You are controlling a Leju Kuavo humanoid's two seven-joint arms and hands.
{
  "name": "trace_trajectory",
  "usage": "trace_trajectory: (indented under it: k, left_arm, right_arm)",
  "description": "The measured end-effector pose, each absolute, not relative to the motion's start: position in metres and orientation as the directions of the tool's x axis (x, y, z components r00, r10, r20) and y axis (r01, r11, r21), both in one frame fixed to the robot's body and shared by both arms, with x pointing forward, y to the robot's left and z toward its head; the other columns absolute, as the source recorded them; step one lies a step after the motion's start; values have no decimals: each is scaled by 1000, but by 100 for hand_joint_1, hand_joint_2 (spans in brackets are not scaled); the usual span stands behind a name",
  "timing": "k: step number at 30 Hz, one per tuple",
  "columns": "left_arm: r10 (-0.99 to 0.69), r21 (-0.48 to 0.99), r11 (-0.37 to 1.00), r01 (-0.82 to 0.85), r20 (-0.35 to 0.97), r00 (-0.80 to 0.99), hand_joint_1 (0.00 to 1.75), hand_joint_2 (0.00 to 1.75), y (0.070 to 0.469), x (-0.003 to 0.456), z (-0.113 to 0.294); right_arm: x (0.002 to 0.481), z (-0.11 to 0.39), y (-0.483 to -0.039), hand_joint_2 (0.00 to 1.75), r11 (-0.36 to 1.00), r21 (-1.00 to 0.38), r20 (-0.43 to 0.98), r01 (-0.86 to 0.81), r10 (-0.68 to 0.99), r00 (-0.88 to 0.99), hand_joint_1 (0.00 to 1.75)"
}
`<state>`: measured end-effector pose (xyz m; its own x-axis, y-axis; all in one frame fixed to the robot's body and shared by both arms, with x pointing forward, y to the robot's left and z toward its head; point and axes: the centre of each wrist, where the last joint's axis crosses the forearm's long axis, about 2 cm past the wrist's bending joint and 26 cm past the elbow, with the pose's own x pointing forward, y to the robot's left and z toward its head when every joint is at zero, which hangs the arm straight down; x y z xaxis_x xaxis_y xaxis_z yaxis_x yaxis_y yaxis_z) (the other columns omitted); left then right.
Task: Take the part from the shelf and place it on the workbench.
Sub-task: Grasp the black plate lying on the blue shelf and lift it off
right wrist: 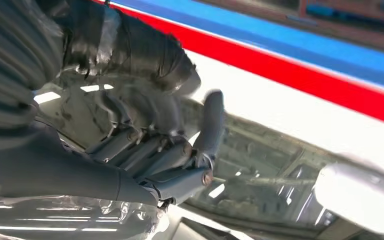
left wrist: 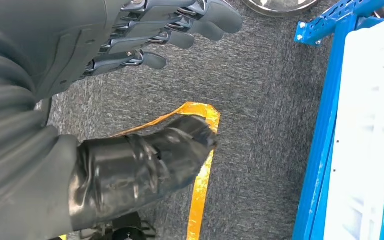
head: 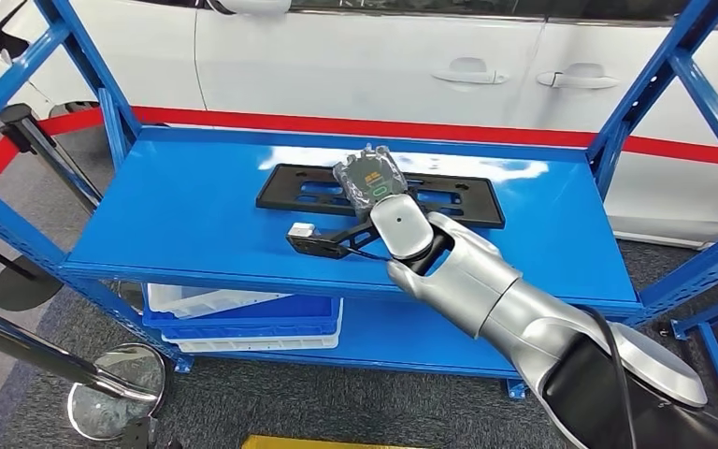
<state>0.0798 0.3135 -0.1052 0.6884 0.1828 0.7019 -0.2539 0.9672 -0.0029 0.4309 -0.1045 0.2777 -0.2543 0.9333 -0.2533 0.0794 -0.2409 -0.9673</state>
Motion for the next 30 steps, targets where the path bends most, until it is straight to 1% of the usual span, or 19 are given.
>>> trace_trajectory:
  k: [3, 10, 21, 30]
  left_arm:
    - [188, 19, 961, -277, 687, 702, 0, 0, 314, 80, -105]
    - [208, 40, 950, -310, 662, 720, 0, 0, 316, 79, -105]
    - [216, 41, 947, -319, 655, 724, 0, 0, 318, 81, -105]
    - [221, 39, 945, -325, 654, 724, 0, 0, 317, 81, -105]
  right_arm:
    - [427, 282, -100, 175, -260, -965, -253, 9, 929, -270, 0]
    - [415, 292, -91, 175, -253, -966, -223, -55, 922, -317, 0]
    - [398, 294, -85, 175, -229, -972, -196, -44, 907, -373, 0]
    - [395, 280, -91, 175, -233, -969, -189, -76, 907, -375, 0]
